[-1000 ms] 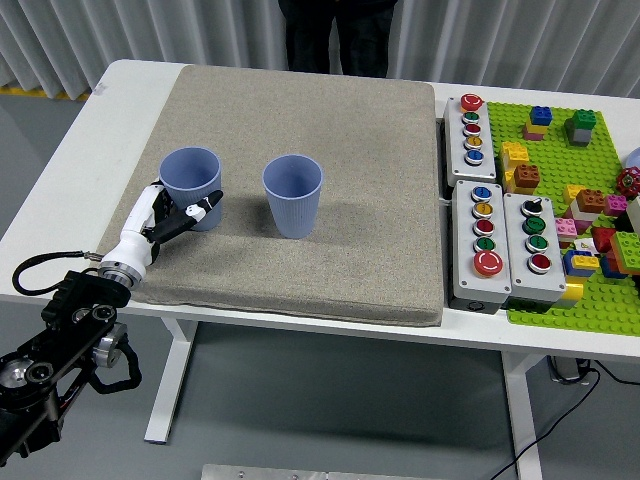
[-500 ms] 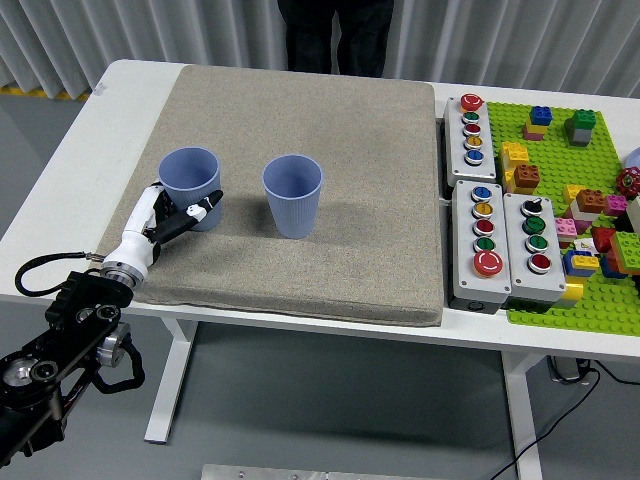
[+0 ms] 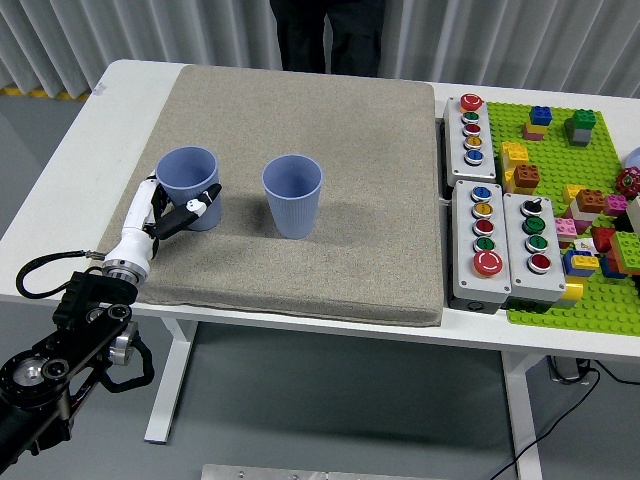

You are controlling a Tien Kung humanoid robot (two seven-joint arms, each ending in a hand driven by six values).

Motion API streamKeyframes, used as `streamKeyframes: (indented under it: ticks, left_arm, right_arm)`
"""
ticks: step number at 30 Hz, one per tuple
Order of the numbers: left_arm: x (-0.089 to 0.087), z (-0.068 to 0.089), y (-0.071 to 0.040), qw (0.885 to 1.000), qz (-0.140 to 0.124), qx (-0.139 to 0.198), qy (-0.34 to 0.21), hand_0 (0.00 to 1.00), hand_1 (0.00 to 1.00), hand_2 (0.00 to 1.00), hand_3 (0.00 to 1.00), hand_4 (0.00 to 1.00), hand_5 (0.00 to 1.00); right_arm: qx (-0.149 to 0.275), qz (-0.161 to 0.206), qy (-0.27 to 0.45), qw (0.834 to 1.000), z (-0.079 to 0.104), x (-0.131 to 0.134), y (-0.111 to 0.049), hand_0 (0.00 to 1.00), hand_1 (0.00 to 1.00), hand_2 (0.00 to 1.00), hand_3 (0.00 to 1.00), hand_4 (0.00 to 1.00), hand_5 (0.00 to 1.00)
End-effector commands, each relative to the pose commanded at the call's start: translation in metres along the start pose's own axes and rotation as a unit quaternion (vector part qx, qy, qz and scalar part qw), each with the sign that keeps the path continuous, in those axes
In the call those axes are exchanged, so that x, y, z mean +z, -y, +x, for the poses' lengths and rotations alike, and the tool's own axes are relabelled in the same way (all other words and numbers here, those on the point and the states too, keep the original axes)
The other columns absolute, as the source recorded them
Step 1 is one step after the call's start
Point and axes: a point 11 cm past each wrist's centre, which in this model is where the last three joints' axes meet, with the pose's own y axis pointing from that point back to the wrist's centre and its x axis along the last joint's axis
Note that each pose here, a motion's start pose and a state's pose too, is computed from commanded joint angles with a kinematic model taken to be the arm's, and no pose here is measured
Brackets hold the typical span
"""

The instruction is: Pick cup pour cup place

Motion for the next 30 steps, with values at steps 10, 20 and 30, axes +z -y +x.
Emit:
streamKeyframes:
  ticks: [10,20,30]
  left_arm:
    - [-0.008,-0.003,-0.006,1.000,0.003,0.026,0.008,0.651,0.564,0.541,0.556,0.778,0.296]
    - [-0.001,-0.003,-0.008,0.999,-0.013,0.042,0.003,0.597,0.542,0.524,0.535,0.733,0.252]
    - [0.039,0.007,-0.009,0.996,-0.073,0.045,0.032,0.611,0.543,0.523,0.533,0.759,0.279]
  right_arm:
    - [0.000,0.002,0.000,1.000,0.001,-0.002,0.000,0.689,0.657,0.576,0.582,0.002,0.004]
    - [0.000,0.002,0.001,1.000,0.001,-0.003,0.000,0.688,0.657,0.577,0.582,0.002,0.005]
    - [0.001,0.000,-0.001,1.000,0.001,0.000,0.000,0.689,0.657,0.576,0.581,0.002,0.004]
